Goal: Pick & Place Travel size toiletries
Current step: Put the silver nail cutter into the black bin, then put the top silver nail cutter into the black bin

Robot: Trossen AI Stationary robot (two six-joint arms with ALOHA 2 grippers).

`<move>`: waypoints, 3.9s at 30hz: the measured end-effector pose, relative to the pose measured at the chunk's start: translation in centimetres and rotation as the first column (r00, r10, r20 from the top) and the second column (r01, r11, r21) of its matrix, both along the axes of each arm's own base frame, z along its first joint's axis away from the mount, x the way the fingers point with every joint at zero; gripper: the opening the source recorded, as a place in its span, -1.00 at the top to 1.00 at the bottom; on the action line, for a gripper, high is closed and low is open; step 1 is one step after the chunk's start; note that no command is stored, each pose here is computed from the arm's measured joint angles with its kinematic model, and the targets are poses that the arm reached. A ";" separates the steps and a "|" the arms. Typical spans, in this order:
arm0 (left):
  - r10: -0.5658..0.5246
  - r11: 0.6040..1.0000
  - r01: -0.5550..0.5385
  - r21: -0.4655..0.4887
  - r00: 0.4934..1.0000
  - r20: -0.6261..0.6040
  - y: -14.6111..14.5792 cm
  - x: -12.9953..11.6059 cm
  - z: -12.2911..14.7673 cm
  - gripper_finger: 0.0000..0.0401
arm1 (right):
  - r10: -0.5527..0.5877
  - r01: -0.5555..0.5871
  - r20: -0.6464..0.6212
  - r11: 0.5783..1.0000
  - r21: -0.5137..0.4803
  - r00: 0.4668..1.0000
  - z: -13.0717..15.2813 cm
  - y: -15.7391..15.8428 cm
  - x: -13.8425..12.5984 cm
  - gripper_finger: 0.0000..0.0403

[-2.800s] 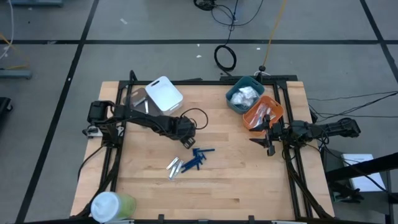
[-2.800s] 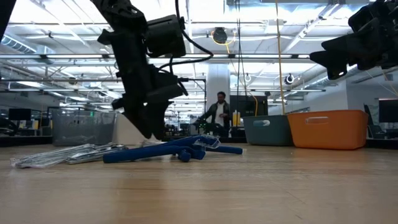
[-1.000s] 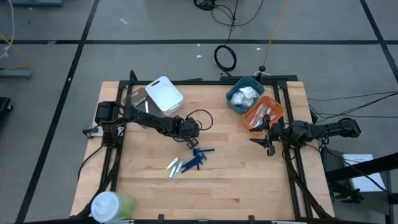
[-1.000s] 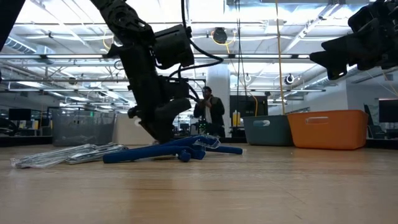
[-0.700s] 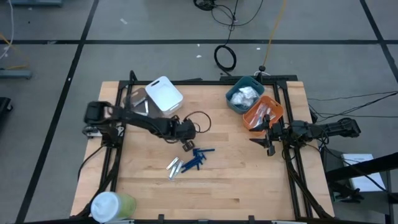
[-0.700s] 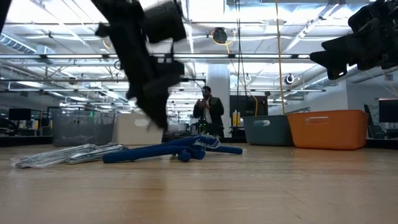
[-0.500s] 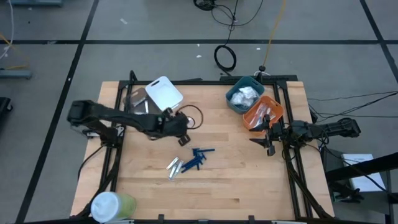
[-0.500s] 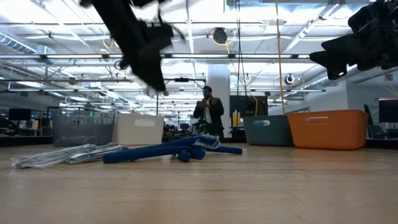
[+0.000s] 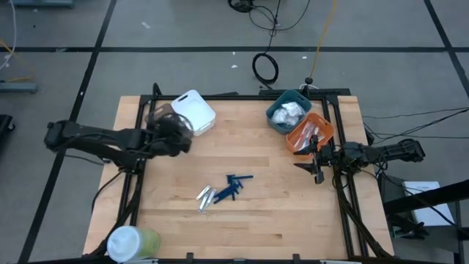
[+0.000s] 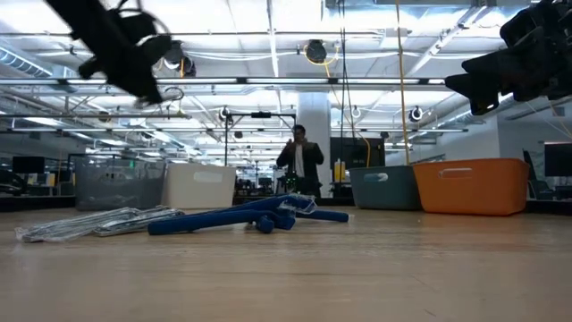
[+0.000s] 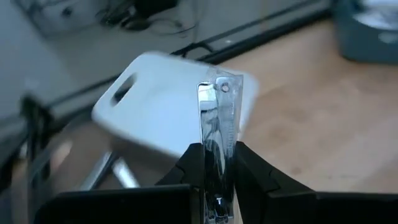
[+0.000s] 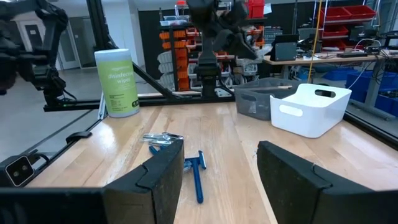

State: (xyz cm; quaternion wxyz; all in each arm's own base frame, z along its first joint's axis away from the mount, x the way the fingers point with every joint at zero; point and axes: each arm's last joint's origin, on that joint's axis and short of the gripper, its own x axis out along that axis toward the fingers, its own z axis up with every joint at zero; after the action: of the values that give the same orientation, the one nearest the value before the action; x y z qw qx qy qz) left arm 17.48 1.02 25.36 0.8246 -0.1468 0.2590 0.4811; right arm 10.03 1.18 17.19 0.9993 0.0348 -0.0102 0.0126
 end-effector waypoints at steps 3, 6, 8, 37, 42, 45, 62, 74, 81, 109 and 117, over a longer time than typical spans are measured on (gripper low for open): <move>0.129 0.990 -0.126 -0.059 0.990 0.057 0.6 -2.5 -1.4 0.79 | 0.000 0.000 0.000 1.000 0.000 1.000 0.0 0.0 0.0 0.05; 0.239 0.968 -0.230 -0.102 0.967 0.091 1.1 -4.2 -2.6 0.79 | 0.000 0.000 0.000 1.000 0.000 1.000 0.0 0.0 0.0 0.05; 0.284 0.954 -0.273 -0.121 0.955 0.089 1.3 -4.9 -3.5 0.79 | 0.000 0.000 0.000 1.000 0.000 1.000 0.0 0.0 0.0 0.05; 0.379 0.918 -0.373 -0.136 0.925 0.021 2.6 -5.9 -5.7 0.67 | 0.000 0.000 0.000 1.000 0.000 1.000 0.0 0.0 0.0 0.05; 0.367 0.923 -0.363 -0.129 0.930 0.012 2.6 -5.9 -5.7 0.66 | 0.000 0.000 0.000 1.000 0.000 1.000 0.0 0.0 0.0 0.05; 0.362 0.925 -0.358 -0.126 0.932 0.007 2.6 -5.9 -5.7 0.65 | 0.000 0.000 0.000 1.000 0.000 1.000 0.0 0.0 0.0 0.05; 0.259 0.958 -0.264 -0.107 0.964 -0.065 2.6 -5.6 -5.6 -0.37 | 0.000 0.000 0.000 1.000 0.000 1.000 0.0 0.0 0.0 0.05; -0.327 0.866 0.417 -0.275 0.890 0.317 0.1 -0.4 -1.9 -0.28 | 0.000 0.000 0.000 1.000 0.000 1.000 0.0 0.0 0.0 0.05; -0.475 0.741 0.536 -0.406 0.844 0.247 -3.8 3.4 -3.9 -0.25 | 0.000 0.000 -0.001 1.000 0.000 1.000 0.0 0.0 0.0 0.05; -0.561 0.675 0.224 -0.703 0.774 -0.292 -9.1 12.2 -10.4 -0.25 | 0.000 0.000 0.000 1.000 0.000 1.000 0.0 0.0 0.0 0.05; -0.504 0.691 0.077 -0.718 0.764 -0.403 -9.0 11.6 -11.8 -0.25 | 0.000 0.000 0.000 1.000 0.000 1.000 0.0 0.0 0.0 0.05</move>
State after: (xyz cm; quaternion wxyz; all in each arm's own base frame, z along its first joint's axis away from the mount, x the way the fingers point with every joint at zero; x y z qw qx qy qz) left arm 29.10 -8.03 13.53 0.6672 -0.2331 0.6682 0.2326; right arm 10.03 1.18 17.18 0.9993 0.0346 -0.0100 0.0125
